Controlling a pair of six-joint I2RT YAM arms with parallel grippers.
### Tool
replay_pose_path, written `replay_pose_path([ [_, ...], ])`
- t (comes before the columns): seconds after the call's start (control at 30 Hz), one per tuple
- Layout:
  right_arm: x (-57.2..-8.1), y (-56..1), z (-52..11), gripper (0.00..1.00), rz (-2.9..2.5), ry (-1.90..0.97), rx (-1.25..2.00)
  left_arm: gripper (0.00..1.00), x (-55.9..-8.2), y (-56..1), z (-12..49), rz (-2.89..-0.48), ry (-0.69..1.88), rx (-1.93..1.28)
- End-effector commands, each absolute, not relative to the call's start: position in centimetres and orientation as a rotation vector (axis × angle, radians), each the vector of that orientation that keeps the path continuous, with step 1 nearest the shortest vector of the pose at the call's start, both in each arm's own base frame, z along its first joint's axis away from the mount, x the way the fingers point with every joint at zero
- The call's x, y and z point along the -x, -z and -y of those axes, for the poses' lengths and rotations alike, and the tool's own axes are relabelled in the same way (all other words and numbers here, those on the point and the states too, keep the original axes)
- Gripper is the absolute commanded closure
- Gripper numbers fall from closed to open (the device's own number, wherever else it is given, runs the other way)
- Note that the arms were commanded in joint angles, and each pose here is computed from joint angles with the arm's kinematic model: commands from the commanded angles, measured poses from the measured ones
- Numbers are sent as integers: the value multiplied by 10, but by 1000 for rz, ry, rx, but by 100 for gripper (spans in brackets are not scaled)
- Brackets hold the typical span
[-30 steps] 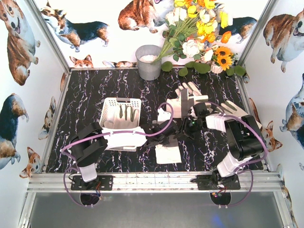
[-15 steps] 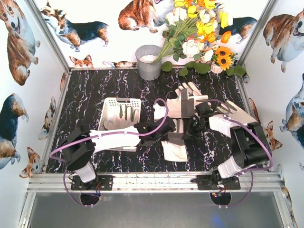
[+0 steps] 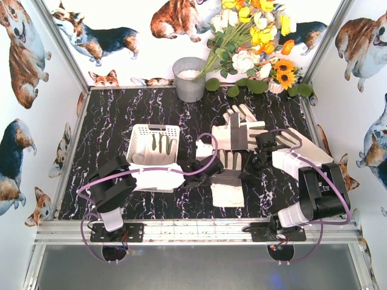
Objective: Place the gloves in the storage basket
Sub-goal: Adjust the glove at the center of the board.
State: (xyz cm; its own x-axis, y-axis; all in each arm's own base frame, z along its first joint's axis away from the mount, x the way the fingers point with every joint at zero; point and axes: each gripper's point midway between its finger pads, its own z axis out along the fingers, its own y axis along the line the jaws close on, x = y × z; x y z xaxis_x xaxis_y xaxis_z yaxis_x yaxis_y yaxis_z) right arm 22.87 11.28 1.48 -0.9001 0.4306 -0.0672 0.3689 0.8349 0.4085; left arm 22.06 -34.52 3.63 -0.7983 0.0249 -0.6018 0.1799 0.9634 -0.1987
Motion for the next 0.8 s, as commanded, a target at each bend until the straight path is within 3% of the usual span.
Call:
replay_pose_path([
  [0.0,-227,-1,-86,100,-2840,-382,-655,100,-213,-15,325,-2542,186,-179],
  [0.63,-228,-9,-110,100,-2845,-603,-553,100,-184,20,272,-2619,-18,-168],
  [0.67,-228,-10,-111,96,-2848,-607,-541,99,-184,20,276,-2619,8,-171],
  [0.77,-226,-17,-106,77,-2854,-570,-502,82,-184,14,292,-2600,91,-205],
])
